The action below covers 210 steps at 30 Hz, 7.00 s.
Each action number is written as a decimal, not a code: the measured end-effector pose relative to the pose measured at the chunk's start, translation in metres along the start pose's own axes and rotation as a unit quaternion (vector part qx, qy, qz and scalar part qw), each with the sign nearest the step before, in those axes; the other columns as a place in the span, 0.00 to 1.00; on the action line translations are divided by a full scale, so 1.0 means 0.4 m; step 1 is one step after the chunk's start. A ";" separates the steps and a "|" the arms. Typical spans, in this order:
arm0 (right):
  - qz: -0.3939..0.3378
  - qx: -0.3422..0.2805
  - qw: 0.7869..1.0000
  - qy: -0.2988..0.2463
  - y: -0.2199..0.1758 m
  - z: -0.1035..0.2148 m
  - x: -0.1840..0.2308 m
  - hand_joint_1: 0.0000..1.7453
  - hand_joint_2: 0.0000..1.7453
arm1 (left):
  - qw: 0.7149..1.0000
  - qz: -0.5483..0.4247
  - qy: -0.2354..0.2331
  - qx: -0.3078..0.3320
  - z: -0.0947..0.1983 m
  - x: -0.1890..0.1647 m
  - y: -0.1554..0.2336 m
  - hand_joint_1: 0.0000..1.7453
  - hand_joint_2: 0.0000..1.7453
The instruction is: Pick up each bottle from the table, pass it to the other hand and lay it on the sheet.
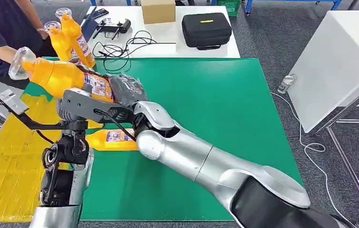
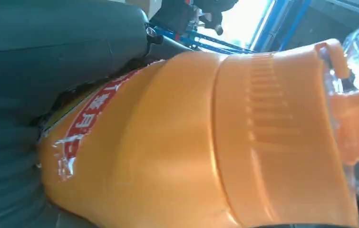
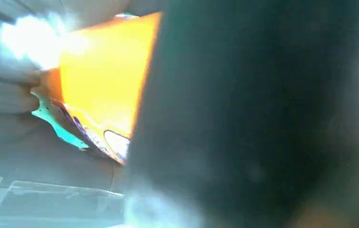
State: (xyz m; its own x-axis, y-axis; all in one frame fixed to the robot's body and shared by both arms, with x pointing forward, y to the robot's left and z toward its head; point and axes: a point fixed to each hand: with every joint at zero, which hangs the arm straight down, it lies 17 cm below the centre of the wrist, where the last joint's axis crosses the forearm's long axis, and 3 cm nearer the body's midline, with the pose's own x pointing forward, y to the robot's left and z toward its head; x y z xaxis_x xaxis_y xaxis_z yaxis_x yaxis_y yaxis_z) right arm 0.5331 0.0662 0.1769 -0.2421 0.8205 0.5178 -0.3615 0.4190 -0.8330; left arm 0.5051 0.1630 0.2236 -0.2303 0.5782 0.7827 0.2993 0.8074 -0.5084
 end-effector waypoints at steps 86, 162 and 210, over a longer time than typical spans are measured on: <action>-0.029 0.017 0.992 -0.123 0.052 0.029 0.098 0.00 0.00 | 0.446 -0.841 0.305 -0.006 0.310 -0.231 0.703 0.00 0.00; 0.278 0.255 0.922 0.087 0.375 0.185 -0.545 0.00 1.00 | 0.824 -0.438 0.015 0.360 0.131 0.207 0.796 0.00 0.00; 0.300 0.140 0.942 -0.063 0.149 0.051 -0.264 0.00 1.00 | 0.839 -0.414 0.005 0.352 0.126 0.211 0.785 0.00 0.00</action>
State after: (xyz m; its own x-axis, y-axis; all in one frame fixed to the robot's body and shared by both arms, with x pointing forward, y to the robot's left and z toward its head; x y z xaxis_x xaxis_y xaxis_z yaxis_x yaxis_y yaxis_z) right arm 0.5185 -0.0034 0.0764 -0.5764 0.8171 0.0037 -0.3443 -0.2388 -0.9080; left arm 0.5328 0.4714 0.1120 -0.0805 -0.2137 0.9736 -0.5822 0.8029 0.1281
